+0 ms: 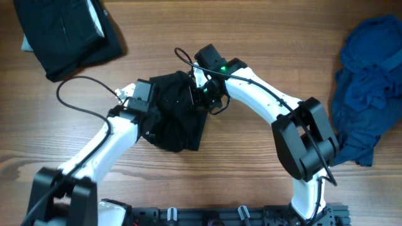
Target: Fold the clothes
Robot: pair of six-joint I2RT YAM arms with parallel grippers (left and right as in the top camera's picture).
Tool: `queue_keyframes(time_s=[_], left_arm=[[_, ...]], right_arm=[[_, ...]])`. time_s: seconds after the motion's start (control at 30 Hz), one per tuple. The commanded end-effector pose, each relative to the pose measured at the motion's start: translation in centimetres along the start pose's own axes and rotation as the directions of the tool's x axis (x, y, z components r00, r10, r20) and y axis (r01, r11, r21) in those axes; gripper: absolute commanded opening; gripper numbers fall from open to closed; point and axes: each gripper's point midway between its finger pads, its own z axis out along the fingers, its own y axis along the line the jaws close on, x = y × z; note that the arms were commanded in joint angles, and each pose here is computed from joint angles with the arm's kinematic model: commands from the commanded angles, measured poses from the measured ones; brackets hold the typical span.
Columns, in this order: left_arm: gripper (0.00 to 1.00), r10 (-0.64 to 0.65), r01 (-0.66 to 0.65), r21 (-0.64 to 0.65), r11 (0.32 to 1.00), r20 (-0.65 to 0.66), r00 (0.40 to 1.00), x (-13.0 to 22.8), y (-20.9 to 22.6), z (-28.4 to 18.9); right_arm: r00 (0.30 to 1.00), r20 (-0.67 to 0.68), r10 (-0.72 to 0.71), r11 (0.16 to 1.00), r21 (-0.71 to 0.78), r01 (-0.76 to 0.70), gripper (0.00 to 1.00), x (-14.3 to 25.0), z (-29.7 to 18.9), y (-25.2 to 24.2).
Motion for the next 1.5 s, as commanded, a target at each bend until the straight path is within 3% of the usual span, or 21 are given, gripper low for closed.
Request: queue_keyframes(time_s=[0.0,0.1,0.23,0.43,0.77,1.47], left_arm=[[0.04,0.001,-0.009,0.113,0.994,0.073,0.997,-1.9,-1.5,-3.3],[0.05,0.006,-0.01,0.181,0.983,0.021,1.0,-1.0,-2.6,-3.6],[0.06,0.022,-0.014,0.148,0.989,-0.056,0.998,0.5,-2.6,-1.1],[0.04,0.046,-0.014,0.166,0.986,-0.193,0.98,3.4,-3.7,2.4],[0.1,0.042,-0.042,0.005,0.999,-0.225,0.974,4.7,-0.6,5.6],[0.06,-0.288,0.22,-0.247,0.944,-0.287,0.914,2.7,9.4,5.1]], right_arm=[[0.999,0.022,-0.033,0.999,-0.04,0.034,0.04,0.0,-1.3,1.5],[0.998,0.025,-0.064,0.997,-0.043,0.065,0.06,0.0,-1.1,2.0],[0.996,0.041,-0.083,0.996,-0.024,0.084,0.12,0.0,-0.5,2.5],[0.998,0.046,-0.037,0.999,0.012,0.036,0.12,0.0,-0.1,1.7],[0.999,0.046,0.025,0.995,0.097,-0.03,0.12,-0.3,1.9,-1.0],[0.996,0.074,0.038,0.974,0.22,-0.054,0.12,-0.8,2.9,-4.0]])
